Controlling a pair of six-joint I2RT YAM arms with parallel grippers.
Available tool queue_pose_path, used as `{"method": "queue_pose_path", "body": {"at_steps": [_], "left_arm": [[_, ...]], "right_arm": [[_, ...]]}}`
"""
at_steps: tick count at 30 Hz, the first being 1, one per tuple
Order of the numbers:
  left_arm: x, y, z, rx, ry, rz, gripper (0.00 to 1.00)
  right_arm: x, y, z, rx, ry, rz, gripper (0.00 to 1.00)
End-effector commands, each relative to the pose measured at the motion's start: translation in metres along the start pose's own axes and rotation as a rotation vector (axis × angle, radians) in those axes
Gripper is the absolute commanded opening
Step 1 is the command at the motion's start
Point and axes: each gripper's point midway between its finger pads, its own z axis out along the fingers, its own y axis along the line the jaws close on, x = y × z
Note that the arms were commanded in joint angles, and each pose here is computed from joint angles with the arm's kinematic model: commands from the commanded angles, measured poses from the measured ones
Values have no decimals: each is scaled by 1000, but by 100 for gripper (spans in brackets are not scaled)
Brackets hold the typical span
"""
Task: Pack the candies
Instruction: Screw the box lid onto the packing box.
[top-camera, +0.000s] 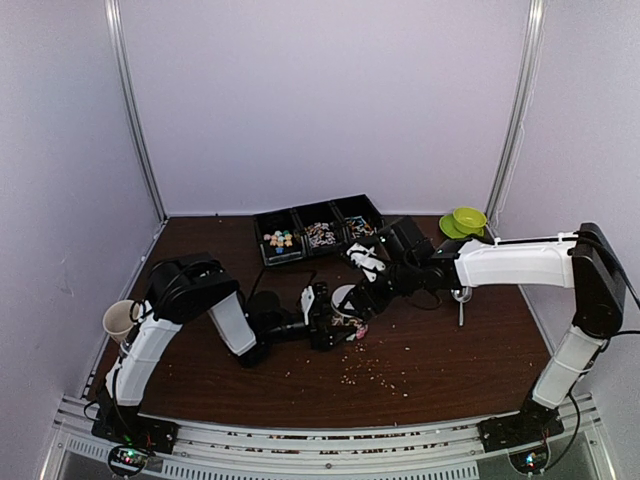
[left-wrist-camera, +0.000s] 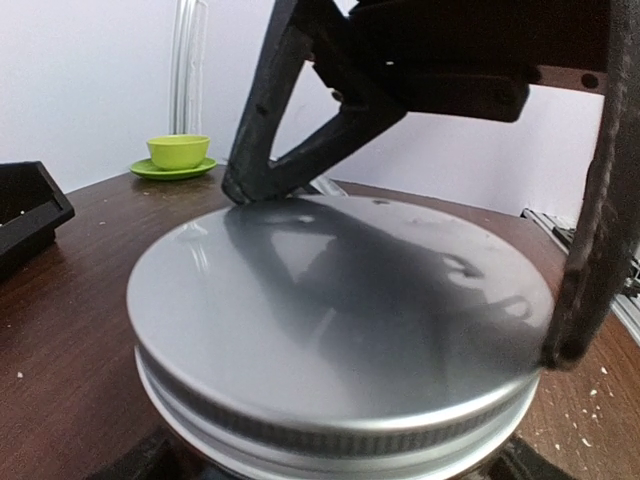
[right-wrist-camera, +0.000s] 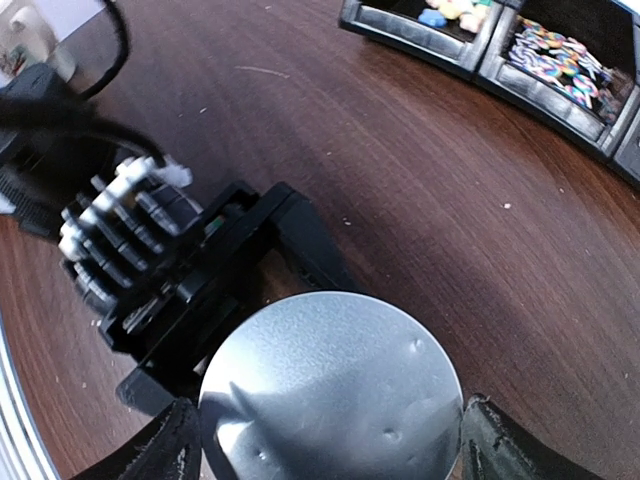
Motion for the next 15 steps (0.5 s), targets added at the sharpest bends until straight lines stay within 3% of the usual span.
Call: {"method": "queue_pose_path", "body": {"at_steps": [1, 9, 10, 15], "left_arm": [[67, 11, -22, -148, 218, -144, 81], [63, 7, -27, -191, 223, -151, 81], [62, 5, -27, -181, 218, -151, 81], [59, -11, -26, -85, 183, -136, 82]], "right_arm": [[-20, -33, -13, 220, -79, 189, 86], [-33, -23, -16, 222, -138, 212, 95], [-38, -19, -19, 205, -154, 199, 100], [-50, -1, -37, 106, -186, 27, 100]]}}
